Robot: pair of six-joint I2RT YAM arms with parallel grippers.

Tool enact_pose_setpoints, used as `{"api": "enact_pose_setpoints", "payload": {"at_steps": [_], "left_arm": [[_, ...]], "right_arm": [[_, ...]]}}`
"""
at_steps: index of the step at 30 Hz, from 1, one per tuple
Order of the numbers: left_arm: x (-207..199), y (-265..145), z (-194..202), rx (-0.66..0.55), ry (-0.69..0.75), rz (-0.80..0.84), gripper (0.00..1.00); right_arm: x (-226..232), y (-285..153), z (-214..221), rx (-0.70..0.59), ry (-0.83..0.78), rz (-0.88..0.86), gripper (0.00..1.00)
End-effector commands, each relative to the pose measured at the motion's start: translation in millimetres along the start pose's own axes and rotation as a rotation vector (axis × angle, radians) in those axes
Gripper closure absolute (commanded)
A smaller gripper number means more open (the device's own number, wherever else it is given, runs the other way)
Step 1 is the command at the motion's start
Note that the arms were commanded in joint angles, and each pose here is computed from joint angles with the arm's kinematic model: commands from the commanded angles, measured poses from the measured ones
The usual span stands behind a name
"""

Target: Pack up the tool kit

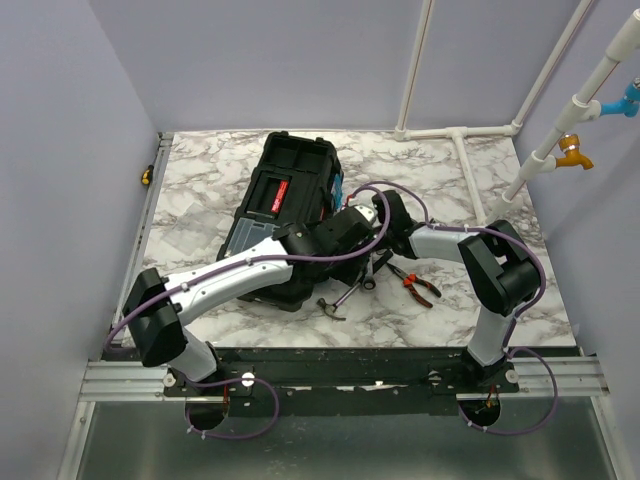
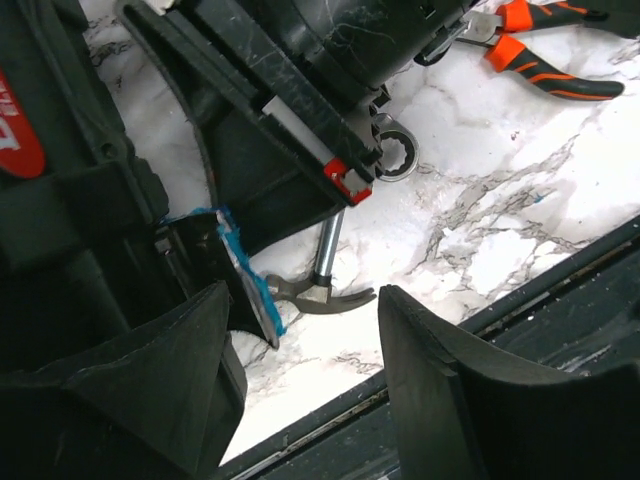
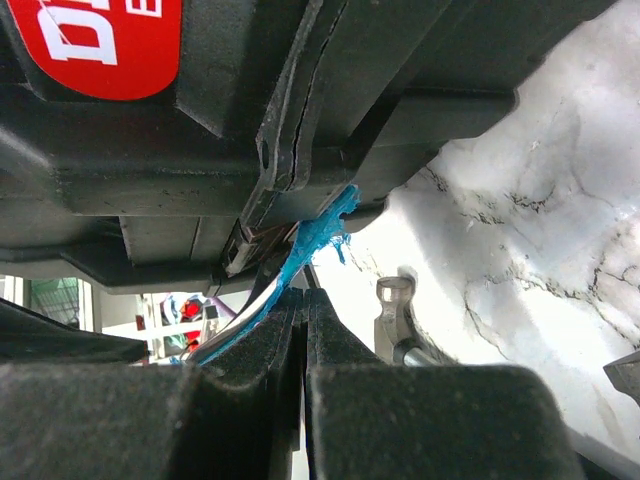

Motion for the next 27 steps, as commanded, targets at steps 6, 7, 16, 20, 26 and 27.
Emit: {"api": "enact_pose_setpoints", "payload": {"at_steps": [6, 7, 16, 20, 26, 27], "left_arm": [[1.2, 18.7, -3.8, 0.061, -0.006, -0.143, 0.46], [3.5, 19.0, -2.5, 0.061, -0.005, -0.166, 0.47], [14.5, 20.3, 6.4, 0.082, -0.012, -0.245, 0.53], [15.7, 26.8, 10.4, 0.112, -0.014, -0.231, 0.74], [22.3, 35.1, 17.2, 0.152, -0.008, -0.282, 0.85], [23.7, 36.6, 18.0, 0.16, -0.011, -0.283, 0.85]], "right_arm": [[12.0, -2.9, -2.1, 0.0, -0.042, -0.056, 0.93], [12.0, -2.8, -2.2, 0.0, -0.043, -0.056, 0.93], [11.8, -1.7, -4.1, 0.002, -0.044, -0.064, 0.93], [12.4, -2.1, -5.6, -0.003, -0.046, -0.065, 0.93], [15.1, -3.0, -5.7, -0.01, -0.049, -0.062, 0.93], [15.5, -3.4, -5.7, -0.012, -0.049, -0.061, 0.93]]}}
Point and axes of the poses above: each gripper's point midway between its finger pads, its own y axis out along the fingers, its own x axis along the line the jaws close on, z = x × y, the point moved 9 cm from there along -y, back along the fingers, and after that the axes turned 2 degrees about -y, right-handed, at the moved point
